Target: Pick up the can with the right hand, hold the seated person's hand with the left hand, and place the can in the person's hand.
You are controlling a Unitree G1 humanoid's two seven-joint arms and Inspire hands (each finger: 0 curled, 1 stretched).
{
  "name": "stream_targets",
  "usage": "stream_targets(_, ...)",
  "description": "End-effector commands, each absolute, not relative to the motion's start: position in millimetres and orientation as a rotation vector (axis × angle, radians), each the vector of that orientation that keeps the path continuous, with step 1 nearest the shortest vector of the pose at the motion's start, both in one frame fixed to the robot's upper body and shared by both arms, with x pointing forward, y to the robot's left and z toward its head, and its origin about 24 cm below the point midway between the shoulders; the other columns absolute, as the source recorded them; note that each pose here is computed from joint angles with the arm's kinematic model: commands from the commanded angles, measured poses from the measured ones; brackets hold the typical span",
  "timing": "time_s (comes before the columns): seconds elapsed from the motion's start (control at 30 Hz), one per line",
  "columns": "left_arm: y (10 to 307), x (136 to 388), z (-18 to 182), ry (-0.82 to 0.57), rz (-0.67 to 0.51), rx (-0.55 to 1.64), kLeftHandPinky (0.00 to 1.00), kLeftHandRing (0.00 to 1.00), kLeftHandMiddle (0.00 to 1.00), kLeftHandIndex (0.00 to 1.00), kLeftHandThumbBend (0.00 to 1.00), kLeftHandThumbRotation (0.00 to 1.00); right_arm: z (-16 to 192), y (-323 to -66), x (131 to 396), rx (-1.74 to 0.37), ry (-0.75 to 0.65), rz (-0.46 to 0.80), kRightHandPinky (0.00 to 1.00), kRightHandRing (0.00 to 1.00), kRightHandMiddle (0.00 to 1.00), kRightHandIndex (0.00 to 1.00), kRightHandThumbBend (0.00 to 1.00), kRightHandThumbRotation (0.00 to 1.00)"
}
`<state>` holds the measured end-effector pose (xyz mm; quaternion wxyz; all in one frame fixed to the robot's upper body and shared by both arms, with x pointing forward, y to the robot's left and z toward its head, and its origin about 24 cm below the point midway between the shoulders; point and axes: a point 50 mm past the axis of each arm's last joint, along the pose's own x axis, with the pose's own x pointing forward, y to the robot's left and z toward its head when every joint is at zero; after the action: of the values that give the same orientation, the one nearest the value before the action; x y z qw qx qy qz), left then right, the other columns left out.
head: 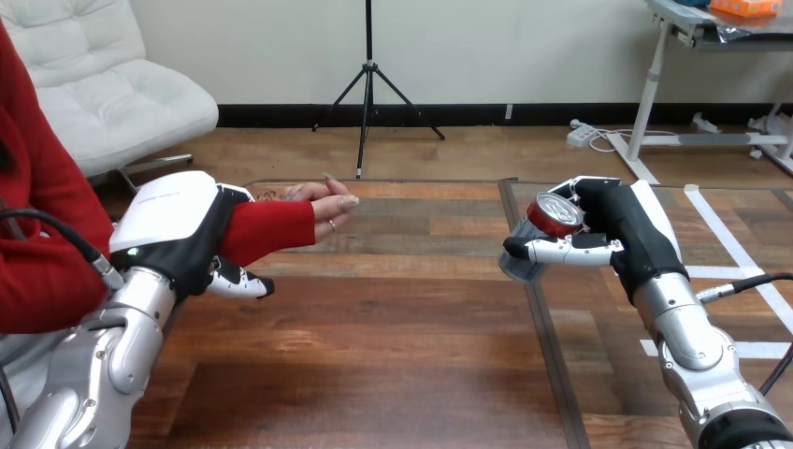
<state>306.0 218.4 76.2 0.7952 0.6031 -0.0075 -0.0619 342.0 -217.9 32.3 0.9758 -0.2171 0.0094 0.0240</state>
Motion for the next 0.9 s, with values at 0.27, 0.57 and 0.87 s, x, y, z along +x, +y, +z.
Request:
stream_targets(0.27, 215.5, 312.4, 96.4, -0.082, -0.106, 1.313, 0.41, 0.50, 0.55, 0.57, 0.71, 0.00, 86.5, -218.1, 366.8, -0.436, -0.164, 0.010, 0.32, 0.37, 0.42, 0.44, 0.83, 0.00)
stream_targets(0.57, 215.4, 312.4, 95.9, -0.079, -0.106, 1.313, 0.42, 0.50, 0.56, 0.57, 0.71, 0.00, 86.6, -217.7, 366.6, -0.441, -0.170, 0.014, 0.32, 0.37, 0.42, 0.44, 0.83, 0.00)
stream_targets(0.87, 215.4, 312.5, 95.5, -0.071, -0.110, 1.309, 0.41, 0.50, 0.55, 0.55, 0.72, 0.00, 86.6, -216.7, 366.9, -0.428, -0.169, 0.018, 0.32, 0.37, 0.42, 0.44, 0.82, 0.00)
